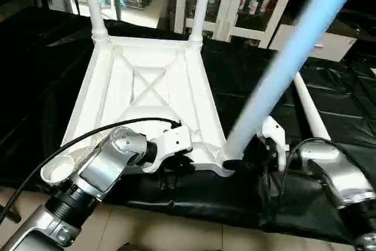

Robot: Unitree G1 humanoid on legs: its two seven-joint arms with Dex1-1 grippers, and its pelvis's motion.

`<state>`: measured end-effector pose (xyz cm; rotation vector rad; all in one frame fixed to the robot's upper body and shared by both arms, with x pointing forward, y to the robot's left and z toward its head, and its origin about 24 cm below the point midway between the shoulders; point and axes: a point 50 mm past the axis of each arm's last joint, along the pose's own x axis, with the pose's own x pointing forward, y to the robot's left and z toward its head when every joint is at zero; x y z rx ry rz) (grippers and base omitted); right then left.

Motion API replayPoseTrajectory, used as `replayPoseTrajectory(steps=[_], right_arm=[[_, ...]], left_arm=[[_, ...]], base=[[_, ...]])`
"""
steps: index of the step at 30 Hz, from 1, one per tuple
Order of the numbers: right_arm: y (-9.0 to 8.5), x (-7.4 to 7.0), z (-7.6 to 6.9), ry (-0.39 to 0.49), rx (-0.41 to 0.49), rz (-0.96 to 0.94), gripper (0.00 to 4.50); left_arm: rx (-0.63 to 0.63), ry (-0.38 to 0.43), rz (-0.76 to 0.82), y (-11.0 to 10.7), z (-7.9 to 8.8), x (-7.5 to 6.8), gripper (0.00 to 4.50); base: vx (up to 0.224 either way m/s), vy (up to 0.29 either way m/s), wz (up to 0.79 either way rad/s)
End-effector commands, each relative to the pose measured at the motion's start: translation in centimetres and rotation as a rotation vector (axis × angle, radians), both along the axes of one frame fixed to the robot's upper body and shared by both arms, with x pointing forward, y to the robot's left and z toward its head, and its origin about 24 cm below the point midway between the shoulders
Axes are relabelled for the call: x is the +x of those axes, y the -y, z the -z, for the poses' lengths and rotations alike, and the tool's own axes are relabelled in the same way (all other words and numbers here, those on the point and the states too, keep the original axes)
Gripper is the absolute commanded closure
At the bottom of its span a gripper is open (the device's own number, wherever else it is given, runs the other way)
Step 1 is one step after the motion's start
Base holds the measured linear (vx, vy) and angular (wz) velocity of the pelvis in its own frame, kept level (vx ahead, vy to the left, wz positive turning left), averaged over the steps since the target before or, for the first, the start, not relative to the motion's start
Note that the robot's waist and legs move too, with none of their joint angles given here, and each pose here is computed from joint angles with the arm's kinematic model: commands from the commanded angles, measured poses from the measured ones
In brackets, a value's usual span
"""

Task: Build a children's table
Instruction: Rotate leg to tighten

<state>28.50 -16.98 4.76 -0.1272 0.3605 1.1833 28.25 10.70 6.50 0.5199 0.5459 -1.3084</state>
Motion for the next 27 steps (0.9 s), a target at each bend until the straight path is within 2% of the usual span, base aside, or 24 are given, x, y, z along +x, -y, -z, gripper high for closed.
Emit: replayPoseTrajectory(steps=[1, 4, 9, 11, 14, 17, 19, 23, 27], right_arm=[[1.1, 1.2, 1.3, -0.029, -0.079, 0.216, 1.81], [0.9, 1.7, 2.1, -0.064, -0.078, 0.340, 1.81], [-1.6, 2.6, 4.6, -0.158, -0.091, 0.696, 1.81], [-2.1, 2.7, 5.0, -0.162, -0.102, 0.747, 1.81], [-4.8, 3.0, 6.1, -0.159, -0.131, 0.883, 1.81], [-6.2, 3.0, 6.0, -0.151, -0.125, 0.903, 1.82], [-6.5, 3.2, 5.8, -0.141, -0.104, 0.916, 1.82], [-6.5, 3.6, 5.3, -0.121, -0.069, 0.922, 1.82], [-6.2, 4.2, 3.7, -0.042, 0.032, 0.884, 1.82]], left_arm=[[-0.091, 0.034, 0.015, 1.8, -1.5, 0.4, 4.50], [-0.103, 0.051, -0.064, 2.1, -1.5, 1.2, 4.50], [-0.122, 0.088, -0.339, 3.8, -1.7, 3.6, 4.50], [-0.113, 0.091, -0.387, 4.1, -1.7, 4.0, 4.50], [-0.115, 0.148, -0.470, 5.9, -2.0, 5.0, 4.50], [-0.131, 0.163, -0.465, 6.9, -2.3, 5.0, 4.50], [-0.139, 0.159, -0.470, 7.0, -2.4, 5.1, 4.50], [-0.132, 0.160, -0.472, 6.7, -2.3, 5.1, 4.50], [-0.124, 0.157, -0.478, 5.9, -2.1, 5.1, 4.50]], base=[[0.000, 0.000, 0.00], [0.000, 0.000, 0.00], [0.000, 0.000, 0.00], [0.000, 0.000, 0.00], [0.000, 0.000, 0.00], [0.000, 0.000, 0.00], [0.000, 0.000, 0.00], [0.000, 0.000, 0.00], [0.000, 0.000, 0.00]])
